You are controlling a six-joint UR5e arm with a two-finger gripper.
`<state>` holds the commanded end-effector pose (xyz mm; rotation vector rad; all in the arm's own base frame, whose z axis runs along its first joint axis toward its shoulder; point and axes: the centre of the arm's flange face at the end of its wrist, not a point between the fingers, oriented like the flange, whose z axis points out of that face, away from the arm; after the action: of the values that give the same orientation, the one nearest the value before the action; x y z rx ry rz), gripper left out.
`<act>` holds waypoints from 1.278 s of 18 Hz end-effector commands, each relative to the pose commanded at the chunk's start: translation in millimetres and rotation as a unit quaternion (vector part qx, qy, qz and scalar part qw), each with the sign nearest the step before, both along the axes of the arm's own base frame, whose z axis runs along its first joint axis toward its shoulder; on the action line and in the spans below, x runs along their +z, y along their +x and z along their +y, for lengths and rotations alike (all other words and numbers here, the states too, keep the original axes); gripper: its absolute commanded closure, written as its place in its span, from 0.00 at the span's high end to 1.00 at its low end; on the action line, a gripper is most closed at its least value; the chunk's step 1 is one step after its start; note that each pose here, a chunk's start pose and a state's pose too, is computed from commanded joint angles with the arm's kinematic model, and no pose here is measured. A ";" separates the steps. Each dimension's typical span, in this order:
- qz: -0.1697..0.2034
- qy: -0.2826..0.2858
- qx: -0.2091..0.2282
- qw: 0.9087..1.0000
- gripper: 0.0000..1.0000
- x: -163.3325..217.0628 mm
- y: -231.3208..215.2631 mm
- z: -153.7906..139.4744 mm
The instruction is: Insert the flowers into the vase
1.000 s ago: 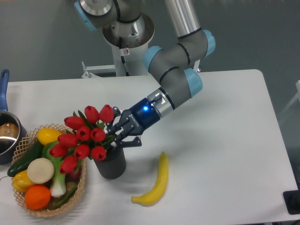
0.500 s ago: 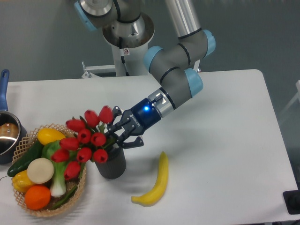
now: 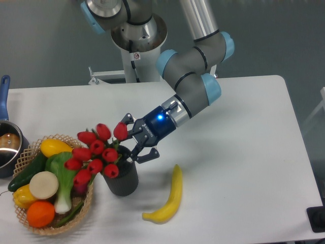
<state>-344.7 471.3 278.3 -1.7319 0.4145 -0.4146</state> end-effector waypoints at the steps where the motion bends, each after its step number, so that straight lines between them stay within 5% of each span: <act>1: 0.005 0.003 0.003 1.000 1.00 2.3 -3.1 -2.9; 4: 0.026 0.012 0.011 1.000 1.00 28.6 -4.0 -12.0; 11: 0.169 -0.084 0.048 0.981 1.00 85.9 -0.9 -38.5; 16: 0.263 -0.164 0.116 0.944 1.00 151.1 11.4 -73.8; 19: 0.318 -0.237 0.191 0.898 1.00 193.7 10.9 -109.4; 23: 0.359 -0.316 0.207 0.853 1.00 222.0 6.4 -132.1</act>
<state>-338.3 339.2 500.3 -2.5361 0.4356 0.5048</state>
